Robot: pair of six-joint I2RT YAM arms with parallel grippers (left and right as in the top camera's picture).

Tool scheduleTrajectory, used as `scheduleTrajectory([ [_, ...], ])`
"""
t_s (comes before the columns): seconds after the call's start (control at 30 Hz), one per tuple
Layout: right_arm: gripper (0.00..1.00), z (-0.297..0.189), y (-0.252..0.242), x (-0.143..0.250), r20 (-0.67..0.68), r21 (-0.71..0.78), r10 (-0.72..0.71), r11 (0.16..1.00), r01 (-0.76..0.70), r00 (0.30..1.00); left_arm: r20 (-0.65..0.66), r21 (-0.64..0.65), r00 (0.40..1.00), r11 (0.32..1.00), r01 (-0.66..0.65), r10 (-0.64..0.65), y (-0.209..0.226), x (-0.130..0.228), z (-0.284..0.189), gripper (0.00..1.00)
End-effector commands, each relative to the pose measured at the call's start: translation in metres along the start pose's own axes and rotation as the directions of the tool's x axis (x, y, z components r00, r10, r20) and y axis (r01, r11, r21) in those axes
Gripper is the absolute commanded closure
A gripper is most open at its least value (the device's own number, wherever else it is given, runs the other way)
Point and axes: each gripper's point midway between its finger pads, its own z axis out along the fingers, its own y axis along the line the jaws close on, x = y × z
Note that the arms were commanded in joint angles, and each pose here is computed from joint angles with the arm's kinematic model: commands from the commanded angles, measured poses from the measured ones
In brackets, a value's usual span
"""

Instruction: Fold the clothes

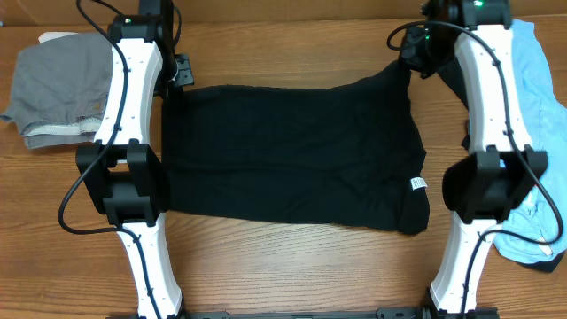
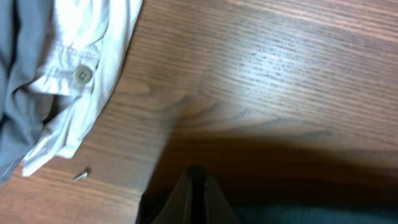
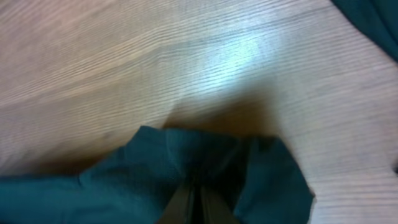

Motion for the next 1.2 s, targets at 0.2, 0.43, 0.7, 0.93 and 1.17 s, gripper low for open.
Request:
scheduleTrajectory([
  [0.2, 0.96, -0.057, -0.021, 0.041, -0.053, 0.108, 0.058, 0.993, -0.052, 0.997, -0.054, -0.025, 0.998, 0.999, -0.040, 0.038, 0.017, 0.016, -0.024, 0.96],
  [0.43, 0.96, -0.032, -0.037, 0.082, -0.195, 0.170, 0.119, 0.982, -0.086, 0.974, -0.162, -0.046, 0.984, 0.996, -0.076, 0.068, 0.030, 0.041, -0.026, 0.96],
  [0.7, 0.96, -0.020, -0.060, 0.140, -0.219, 0.199, 0.180, 0.970, -0.137, 0.959, -0.237, -0.099, 0.968, 0.990, -0.105, 0.079, 0.046, 0.057, -0.020, 0.96],
  [0.93, 0.96, 0.008, -0.086, 0.186, -0.271, 0.234, 0.225, 0.959, -0.162, 0.936, -0.303, -0.104, 0.949, 0.987, -0.120, 0.084, 0.046, 0.074, 0.001, 0.96],
  [1.17, 0.96, 0.037, -0.105, 0.221, -0.341, 0.265, 0.274, 0.946, -0.188, 0.899, -0.384, -0.111, 0.920, 0.984, -0.138, 0.085, 0.049, 0.100, 0.027, 0.96],
])
